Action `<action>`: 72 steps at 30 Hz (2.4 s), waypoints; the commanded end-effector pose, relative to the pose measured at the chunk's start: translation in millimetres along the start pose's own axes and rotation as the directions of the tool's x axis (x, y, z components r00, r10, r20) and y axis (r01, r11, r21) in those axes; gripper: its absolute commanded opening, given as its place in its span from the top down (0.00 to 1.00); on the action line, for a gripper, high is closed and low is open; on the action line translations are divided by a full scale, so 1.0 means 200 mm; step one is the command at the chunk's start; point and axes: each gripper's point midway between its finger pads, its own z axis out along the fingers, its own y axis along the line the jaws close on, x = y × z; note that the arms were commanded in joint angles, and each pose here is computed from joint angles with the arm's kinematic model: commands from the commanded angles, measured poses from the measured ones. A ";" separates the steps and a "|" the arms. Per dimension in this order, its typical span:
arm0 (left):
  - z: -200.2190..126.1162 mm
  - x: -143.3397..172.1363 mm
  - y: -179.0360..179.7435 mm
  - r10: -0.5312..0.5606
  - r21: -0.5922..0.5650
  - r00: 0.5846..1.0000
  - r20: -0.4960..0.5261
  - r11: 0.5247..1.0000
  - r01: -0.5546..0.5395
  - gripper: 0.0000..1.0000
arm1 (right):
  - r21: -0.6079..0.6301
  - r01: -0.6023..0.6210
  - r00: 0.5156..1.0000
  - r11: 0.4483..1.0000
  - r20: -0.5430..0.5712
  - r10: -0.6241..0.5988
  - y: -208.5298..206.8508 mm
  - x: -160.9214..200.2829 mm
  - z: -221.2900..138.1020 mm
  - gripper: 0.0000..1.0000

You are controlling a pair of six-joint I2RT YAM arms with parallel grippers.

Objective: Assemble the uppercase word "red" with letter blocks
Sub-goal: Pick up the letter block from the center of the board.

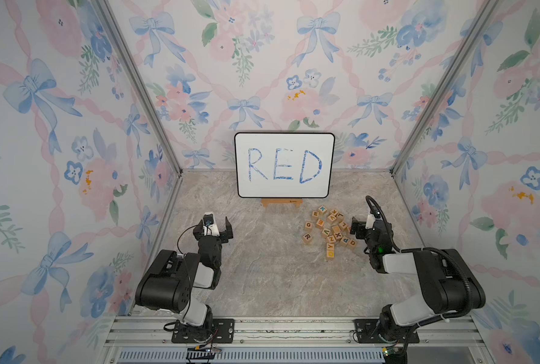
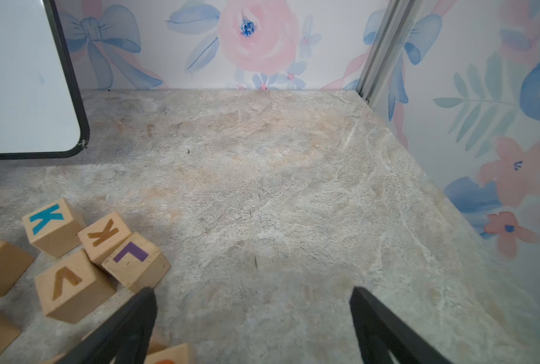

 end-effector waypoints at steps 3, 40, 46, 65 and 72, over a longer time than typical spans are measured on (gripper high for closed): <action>0.00 -0.02 -0.02 0.012 0.026 1.000 0.020 1.000 -0.013 0.02 | -0.002 -0.002 1.000 1.000 0.030 0.002 0.00 -0.04 0.00 0.03; 0.00 -0.17 -0.11 0.072 0.061 0.997 0.015 0.996 -0.073 0.02 | 0.043 0.054 0.995 0.998 -0.084 -0.050 -0.01 -0.19 -0.05 0.03; -0.03 -0.23 -0.22 0.077 0.129 0.996 -0.048 0.989 -0.070 0.02 | -0.030 0.007 0.982 1.000 -0.187 -0.013 0.07 -0.26 -0.13 0.03; -0.42 -0.17 -0.74 0.241 0.517 0.912 -0.333 0.855 -0.037 0.02 | -0.301 -0.030 0.877 0.953 -0.465 -0.119 0.48 -0.35 -0.67 0.03; -0.56 -0.17 -0.86 0.311 0.588 0.873 -0.375 0.808 -0.035 0.02 | -0.358 -0.032 0.811 0.933 -0.555 -0.185 0.57 -0.26 -0.89 0.03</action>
